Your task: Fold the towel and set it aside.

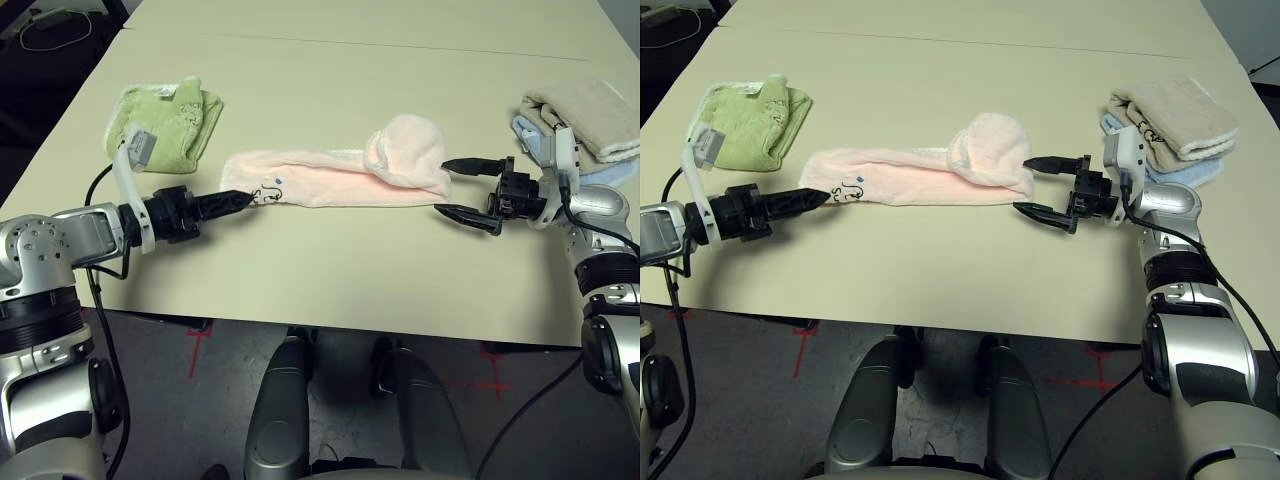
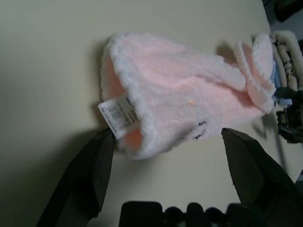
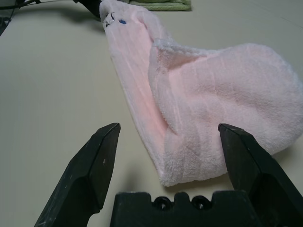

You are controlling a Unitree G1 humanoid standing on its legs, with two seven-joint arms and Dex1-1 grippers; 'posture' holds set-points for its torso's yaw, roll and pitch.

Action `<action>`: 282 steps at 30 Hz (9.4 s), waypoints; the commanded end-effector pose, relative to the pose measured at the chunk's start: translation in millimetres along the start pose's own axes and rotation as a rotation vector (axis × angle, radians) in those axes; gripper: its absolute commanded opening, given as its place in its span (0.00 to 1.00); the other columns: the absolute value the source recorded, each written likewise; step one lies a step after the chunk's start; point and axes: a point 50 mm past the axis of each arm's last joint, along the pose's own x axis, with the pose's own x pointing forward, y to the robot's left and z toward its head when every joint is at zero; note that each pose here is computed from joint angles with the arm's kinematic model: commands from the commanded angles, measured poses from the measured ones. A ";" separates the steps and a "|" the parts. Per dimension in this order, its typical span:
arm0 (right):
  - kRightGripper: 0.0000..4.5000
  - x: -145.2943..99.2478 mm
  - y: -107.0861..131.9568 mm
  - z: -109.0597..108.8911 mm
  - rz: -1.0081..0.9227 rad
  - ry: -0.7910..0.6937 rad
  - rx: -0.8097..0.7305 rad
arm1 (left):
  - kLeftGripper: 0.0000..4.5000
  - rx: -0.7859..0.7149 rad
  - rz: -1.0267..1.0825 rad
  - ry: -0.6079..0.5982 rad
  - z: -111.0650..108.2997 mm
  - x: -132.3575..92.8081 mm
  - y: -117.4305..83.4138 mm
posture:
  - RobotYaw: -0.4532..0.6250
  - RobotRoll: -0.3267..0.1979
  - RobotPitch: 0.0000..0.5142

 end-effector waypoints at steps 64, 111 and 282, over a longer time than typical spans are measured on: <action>1.00 -8.7 2.3 -2.0 -0.010 0.042 -0.024 | 1.00 -0.090 0.129 0.056 -10.3 9.1 12.0 | 0.54 0.62 0.49; 1.00 -0.2 -6.8 4.3 -0.028 0.023 -0.026 | 0.00 0.039 0.169 -0.079 21.8 -10.9 -10.8 | 0.57 0.62 0.47; 0.00 60.9 -15.4 27.6 0.086 -0.124 0.104 | 0.00 1.006 -0.648 0.009 -9.0 152.1 -92.6 | 0.56 0.62 0.48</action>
